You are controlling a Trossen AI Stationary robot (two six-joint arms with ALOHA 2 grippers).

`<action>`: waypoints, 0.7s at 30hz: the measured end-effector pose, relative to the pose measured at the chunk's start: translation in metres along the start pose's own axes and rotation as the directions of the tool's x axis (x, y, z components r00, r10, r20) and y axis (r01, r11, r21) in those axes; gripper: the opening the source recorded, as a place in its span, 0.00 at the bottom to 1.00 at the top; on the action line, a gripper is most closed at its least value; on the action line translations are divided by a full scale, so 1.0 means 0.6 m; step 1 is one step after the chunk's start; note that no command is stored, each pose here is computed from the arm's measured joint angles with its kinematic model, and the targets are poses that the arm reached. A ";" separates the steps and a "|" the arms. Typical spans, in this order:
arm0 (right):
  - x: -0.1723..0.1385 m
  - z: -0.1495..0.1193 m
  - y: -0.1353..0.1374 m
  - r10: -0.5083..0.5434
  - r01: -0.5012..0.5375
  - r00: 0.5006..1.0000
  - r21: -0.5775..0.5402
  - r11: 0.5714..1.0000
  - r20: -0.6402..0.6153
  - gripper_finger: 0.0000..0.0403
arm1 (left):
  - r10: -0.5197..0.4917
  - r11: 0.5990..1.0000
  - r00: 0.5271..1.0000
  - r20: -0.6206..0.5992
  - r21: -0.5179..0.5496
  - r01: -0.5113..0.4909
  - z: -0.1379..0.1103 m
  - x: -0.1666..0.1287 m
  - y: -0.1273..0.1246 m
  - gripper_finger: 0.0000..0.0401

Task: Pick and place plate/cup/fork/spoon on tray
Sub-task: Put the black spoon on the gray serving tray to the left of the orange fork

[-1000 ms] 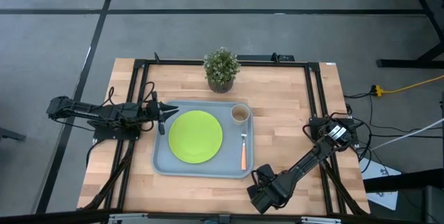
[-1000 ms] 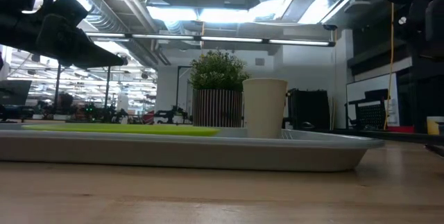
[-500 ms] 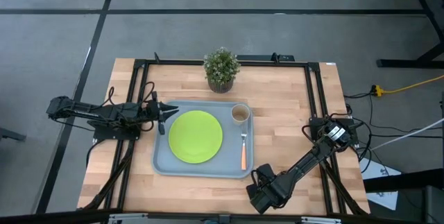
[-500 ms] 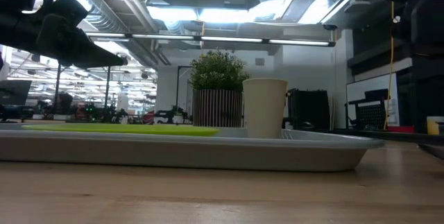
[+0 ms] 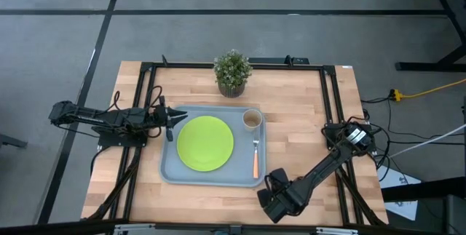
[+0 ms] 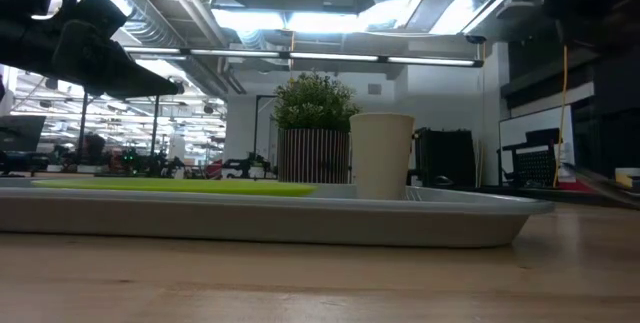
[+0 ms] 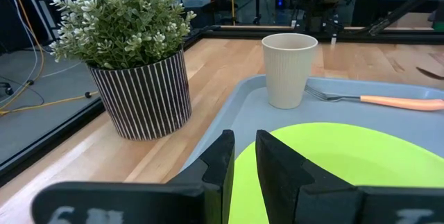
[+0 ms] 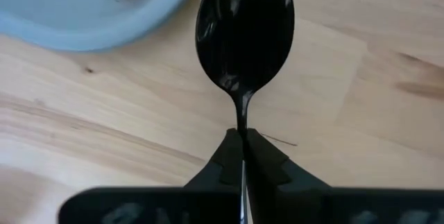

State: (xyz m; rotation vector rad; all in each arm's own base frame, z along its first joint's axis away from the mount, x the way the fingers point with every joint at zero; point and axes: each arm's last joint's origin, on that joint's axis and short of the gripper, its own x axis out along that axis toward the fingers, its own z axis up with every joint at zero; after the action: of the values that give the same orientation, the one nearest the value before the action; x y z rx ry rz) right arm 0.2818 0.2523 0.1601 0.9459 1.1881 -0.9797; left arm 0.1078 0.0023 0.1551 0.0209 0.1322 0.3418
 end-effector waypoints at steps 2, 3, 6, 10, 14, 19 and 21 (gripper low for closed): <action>-0.001 0.000 0.000 0.004 -0.004 1.000 -0.001 1.000 0.007 0.00 | 0.000 1.000 1.000 0.000 0.000 0.000 0.000 0.000 0.000 0.13; -0.003 0.001 0.000 0.006 -0.006 1.000 -0.002 1.000 0.013 0.00 | 0.000 1.000 1.000 0.000 0.000 0.000 0.000 0.000 0.000 0.13; -0.018 0.003 0.005 0.016 -0.016 0.999 -0.006 1.000 0.048 0.00 | -0.001 1.000 1.000 0.000 0.000 0.001 0.000 0.000 0.000 0.13; -0.039 0.009 0.011 0.028 -0.027 0.995 -0.010 1.000 0.101 0.00 | 0.000 1.000 1.000 0.000 0.000 0.000 0.000 0.000 0.000 0.13; -0.047 0.025 0.022 0.039 -0.040 0.992 0.002 0.999 0.117 0.00 | 0.000 1.000 1.000 0.000 0.000 0.000 0.000 0.000 0.000 0.13; -0.050 0.061 0.044 0.065 -0.066 0.989 0.006 0.998 0.130 0.00 | 0.000 1.000 1.000 0.000 0.000 0.000 0.000 0.000 0.000 0.13; -0.053 0.076 0.055 0.090 -0.092 0.985 0.005 0.996 0.148 0.00 | 0.000 1.000 1.000 0.000 0.000 0.000 0.000 0.000 0.000 0.13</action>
State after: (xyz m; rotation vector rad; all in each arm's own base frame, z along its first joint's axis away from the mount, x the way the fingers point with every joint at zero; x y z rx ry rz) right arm 0.3228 0.2222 0.1996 0.9132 1.0073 -0.9672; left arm 0.1077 0.0023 0.1551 0.0209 0.1320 0.3415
